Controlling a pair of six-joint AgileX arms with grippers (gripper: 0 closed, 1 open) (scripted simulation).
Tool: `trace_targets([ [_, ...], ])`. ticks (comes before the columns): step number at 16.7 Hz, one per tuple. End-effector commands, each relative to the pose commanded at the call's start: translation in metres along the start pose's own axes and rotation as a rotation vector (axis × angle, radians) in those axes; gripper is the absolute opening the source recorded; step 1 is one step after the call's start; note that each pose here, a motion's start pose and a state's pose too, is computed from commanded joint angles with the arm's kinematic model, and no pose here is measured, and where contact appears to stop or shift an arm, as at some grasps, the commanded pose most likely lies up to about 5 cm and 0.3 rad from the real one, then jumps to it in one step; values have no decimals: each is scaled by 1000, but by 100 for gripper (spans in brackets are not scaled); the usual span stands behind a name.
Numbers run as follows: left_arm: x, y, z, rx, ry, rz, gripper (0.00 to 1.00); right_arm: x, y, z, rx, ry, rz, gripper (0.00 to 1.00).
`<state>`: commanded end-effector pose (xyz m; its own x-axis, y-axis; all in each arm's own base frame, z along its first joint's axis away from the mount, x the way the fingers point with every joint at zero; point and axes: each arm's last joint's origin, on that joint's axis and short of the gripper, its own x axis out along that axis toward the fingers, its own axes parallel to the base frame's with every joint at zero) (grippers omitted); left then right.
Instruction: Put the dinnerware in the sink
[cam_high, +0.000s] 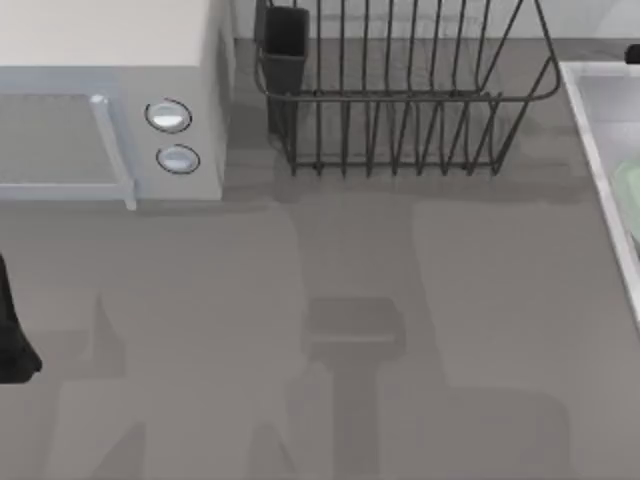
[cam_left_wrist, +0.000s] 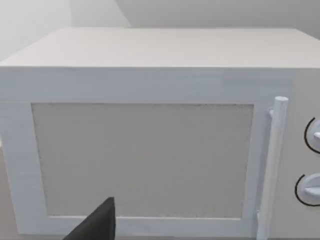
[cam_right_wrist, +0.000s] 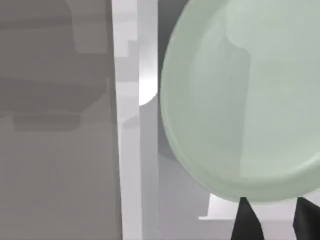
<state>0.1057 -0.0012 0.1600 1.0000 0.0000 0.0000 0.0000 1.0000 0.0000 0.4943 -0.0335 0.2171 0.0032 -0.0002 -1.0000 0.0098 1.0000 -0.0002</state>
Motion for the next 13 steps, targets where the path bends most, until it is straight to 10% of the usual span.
trace_targets([
  [7,0,0,0,0,0,0,100,0,0,0,0,0,0,98],
  [13,0,0,0,0,0,0,100,0,0,0,0,0,0,100],
])
